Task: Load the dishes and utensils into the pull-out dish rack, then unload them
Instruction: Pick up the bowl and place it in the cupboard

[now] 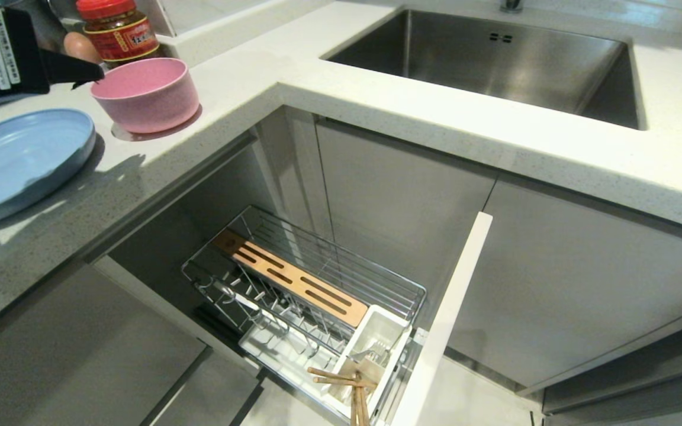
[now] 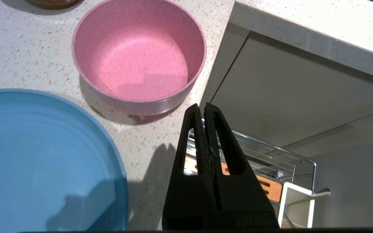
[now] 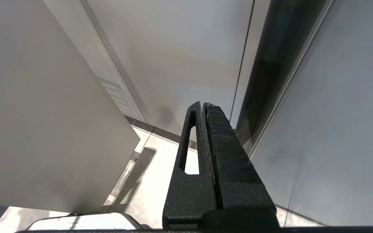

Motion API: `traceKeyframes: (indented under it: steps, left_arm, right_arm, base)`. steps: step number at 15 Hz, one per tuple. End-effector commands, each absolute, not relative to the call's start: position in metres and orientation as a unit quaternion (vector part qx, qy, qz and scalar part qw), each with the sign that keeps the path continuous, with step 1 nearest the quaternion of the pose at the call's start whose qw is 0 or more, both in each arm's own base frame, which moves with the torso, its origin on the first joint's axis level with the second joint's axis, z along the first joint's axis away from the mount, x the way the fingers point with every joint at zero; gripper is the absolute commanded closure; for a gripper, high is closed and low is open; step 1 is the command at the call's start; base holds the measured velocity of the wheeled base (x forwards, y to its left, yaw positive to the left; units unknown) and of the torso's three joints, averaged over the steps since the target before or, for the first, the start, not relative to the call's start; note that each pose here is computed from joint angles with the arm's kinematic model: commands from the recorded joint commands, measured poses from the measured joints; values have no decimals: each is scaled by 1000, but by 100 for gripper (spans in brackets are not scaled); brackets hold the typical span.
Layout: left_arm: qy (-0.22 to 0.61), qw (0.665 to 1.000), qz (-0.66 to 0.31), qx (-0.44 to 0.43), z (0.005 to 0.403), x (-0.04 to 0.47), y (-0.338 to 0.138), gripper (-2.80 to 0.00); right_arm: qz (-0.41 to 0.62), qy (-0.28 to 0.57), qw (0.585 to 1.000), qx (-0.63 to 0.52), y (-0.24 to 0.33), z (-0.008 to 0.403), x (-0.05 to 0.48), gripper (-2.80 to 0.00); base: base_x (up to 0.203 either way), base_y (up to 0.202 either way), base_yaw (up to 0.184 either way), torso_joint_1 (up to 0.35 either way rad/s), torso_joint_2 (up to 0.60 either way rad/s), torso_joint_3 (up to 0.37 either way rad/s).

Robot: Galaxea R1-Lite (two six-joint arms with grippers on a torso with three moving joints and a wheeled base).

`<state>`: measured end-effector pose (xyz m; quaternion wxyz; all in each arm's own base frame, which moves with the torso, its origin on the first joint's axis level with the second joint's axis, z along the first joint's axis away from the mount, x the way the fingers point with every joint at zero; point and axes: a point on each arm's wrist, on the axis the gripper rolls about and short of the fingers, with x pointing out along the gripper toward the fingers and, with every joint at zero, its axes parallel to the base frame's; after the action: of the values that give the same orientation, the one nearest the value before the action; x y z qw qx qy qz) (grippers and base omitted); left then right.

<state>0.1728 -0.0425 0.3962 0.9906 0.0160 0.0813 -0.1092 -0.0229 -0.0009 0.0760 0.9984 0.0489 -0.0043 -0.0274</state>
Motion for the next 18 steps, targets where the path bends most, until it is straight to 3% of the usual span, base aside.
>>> traceKeyframes:
  steps: [1,2,18]
  left_arm:
    - [92,990,-110,19,387,184,-45,0]
    - [92,989,-110,20,387,185,-45,-280]
    - [74,986,-147,40,380,235,-67,-280]
  right_arm:
    - [-27,-7,998,49,-1,76,-23,0]
    - [-27,-7,998,49,-1,76,-23,0]
    - [-27,-7,998,49,-1,76,-23,0]
  base:
    - [0,0,0,0,0,0]
    - [0,0,0,0,0,0]
    - [0,0,0,0,0,0]
